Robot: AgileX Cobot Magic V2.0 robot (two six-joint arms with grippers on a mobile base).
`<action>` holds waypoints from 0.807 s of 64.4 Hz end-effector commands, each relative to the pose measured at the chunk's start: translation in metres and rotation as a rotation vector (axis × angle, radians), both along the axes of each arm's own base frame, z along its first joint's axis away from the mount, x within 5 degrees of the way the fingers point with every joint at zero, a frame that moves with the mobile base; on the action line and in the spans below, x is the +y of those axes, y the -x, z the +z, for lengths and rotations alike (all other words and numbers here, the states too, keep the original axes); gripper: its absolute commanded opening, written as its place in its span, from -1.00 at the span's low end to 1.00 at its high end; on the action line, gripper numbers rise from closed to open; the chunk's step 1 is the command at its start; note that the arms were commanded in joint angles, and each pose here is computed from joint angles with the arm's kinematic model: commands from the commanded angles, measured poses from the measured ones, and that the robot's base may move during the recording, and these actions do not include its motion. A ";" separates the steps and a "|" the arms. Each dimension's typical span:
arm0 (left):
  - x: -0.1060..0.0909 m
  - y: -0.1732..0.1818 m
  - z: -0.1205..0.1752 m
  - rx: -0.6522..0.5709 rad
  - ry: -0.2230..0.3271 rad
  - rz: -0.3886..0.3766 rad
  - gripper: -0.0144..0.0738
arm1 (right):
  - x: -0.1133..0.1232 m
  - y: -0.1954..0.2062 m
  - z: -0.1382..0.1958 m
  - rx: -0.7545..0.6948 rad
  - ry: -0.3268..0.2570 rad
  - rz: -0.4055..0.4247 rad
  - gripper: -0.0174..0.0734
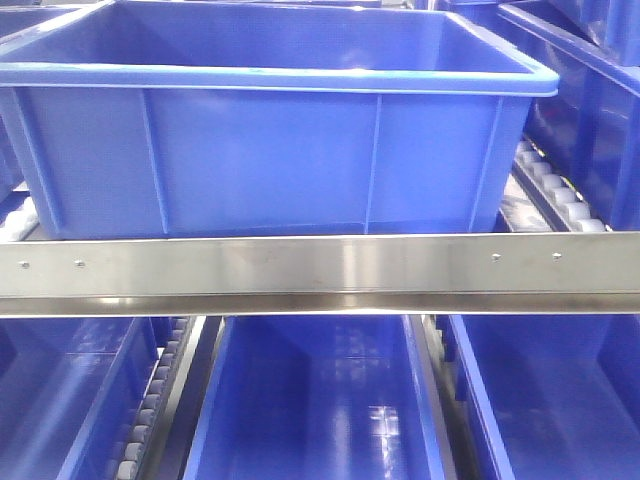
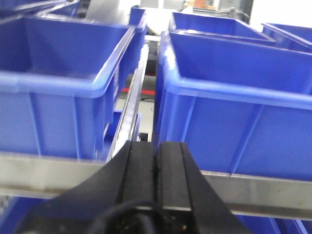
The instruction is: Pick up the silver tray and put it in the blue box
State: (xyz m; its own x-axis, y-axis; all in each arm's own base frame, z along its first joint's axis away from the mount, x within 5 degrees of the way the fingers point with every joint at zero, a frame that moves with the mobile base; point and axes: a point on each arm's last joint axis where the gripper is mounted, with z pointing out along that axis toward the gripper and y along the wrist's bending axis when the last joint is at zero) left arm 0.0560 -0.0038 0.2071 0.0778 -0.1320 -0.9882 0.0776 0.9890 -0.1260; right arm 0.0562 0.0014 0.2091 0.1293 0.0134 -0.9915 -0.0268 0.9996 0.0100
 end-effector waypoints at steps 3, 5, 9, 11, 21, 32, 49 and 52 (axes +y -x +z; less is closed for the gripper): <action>0.001 0.002 0.008 -0.094 0.036 0.006 -0.91 | 0.000 0.003 0.008 -0.102 0.008 -0.007 -0.51; 0.001 0.002 0.008 -0.094 0.036 0.006 -0.91 | 0.000 0.003 0.008 -0.102 0.008 -0.007 -0.51; 0.001 0.003 0.008 -0.101 0.035 0.006 -0.91 | 0.000 0.003 0.008 -0.101 0.008 -0.007 -0.51; 0.001 0.003 0.008 -0.103 0.035 0.006 -0.91 | 0.000 0.003 0.008 -0.101 0.008 -0.007 -0.51; 0.001 0.003 0.011 -0.136 0.048 0.005 -0.91 | 0.000 0.003 0.008 -0.100 0.008 -0.007 -0.51; 0.001 0.003 0.011 -0.140 0.032 0.005 -0.91 | 0.000 0.003 0.008 -0.100 0.008 -0.007 -0.51; 0.001 0.003 0.011 -0.140 0.029 0.005 -0.91 | 0.000 0.003 0.008 -0.100 0.008 -0.007 -0.51; 0.001 0.003 0.011 -0.140 0.029 0.005 -0.91 | 0.000 0.003 0.008 -0.100 0.008 -0.007 -0.51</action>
